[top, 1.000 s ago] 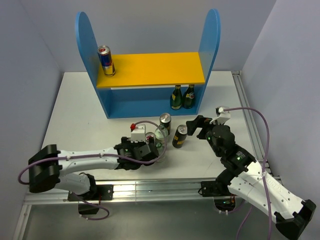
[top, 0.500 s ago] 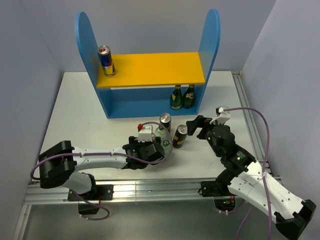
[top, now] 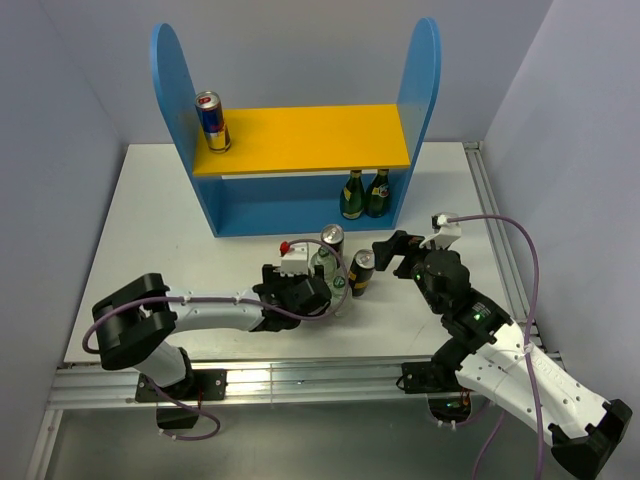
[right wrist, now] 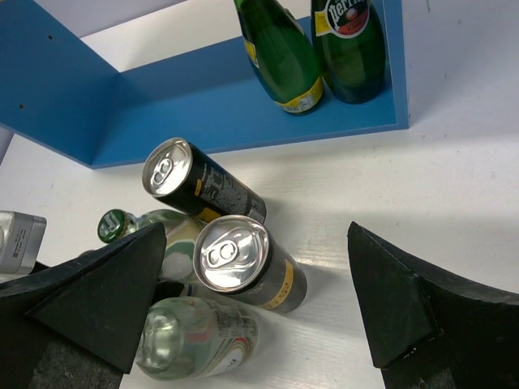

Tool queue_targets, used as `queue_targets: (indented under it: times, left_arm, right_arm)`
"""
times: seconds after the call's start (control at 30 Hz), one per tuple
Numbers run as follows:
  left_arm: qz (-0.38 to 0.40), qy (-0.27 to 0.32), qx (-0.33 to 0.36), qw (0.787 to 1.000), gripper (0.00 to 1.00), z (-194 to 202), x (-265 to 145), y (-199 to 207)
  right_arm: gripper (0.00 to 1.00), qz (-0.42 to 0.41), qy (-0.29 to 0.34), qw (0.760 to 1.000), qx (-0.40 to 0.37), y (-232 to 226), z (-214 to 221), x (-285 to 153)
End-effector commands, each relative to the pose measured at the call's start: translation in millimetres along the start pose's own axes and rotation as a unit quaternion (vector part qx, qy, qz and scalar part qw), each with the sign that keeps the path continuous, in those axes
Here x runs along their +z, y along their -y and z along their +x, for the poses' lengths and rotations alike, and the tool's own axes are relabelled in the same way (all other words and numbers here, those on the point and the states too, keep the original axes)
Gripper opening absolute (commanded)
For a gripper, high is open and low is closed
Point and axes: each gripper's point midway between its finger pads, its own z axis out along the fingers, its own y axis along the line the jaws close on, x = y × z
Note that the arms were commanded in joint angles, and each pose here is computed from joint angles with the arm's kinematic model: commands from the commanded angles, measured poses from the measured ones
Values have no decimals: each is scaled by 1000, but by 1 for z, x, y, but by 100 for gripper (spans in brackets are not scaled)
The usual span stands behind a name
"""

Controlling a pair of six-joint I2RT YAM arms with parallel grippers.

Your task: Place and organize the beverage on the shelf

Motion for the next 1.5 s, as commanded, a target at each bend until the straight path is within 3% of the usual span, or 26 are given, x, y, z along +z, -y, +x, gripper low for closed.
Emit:
queue_targets:
  times: [0.0,0.1,0.3,0.4,0.43,0.53,0.63,0.87,1.1,1.3,1.47]
  left_arm:
    - [3,36,-19,999,97,-17,11,3]
    - [1,40,-23,999,90,-19,16,1]
    - [11,52,-33,998,64,-18,19,2]
    - [10,55,-33,998,41,-20,19,3]
    - [5,53,-29,998,27,-20,19,0]
    - [-6,49,-23,999,10,-20,17,-3]
    - [-15,52,-21,998,3,-28,11,-8]
    - [-38,82,-30,995,0,-89,-29,-21]
    - [-21,161,-46,986,0,-206,-80,-12]
    - [-10,223,-75,972,1,-308,-89,-29]
    - [-15,255,-87,963,0,-382,-69,-44]
  right_arm:
    - [100,-2,9,1000,3,-2,-4,1]
    - [100,-2,9,1000,2,-3,-4,1]
    - [100,-2,8,1000,3,-3,-4,1]
    - [100,-3,8,1000,3,-3,-4,2]
    - [100,-3,8,1000,3,-3,-3,2]
    - [100,-3,8,1000,3,-3,-3,2]
    - [100,-4,7,1000,3,-4,-3,2]
    - [100,-7,7,1000,3,-5,-3,2]
    - [100,-11,7,1000,5,-7,-3,4]
    - [100,-13,4,1000,7,-7,2,6]
    - [100,-16,6,1000,8,-8,0,4]
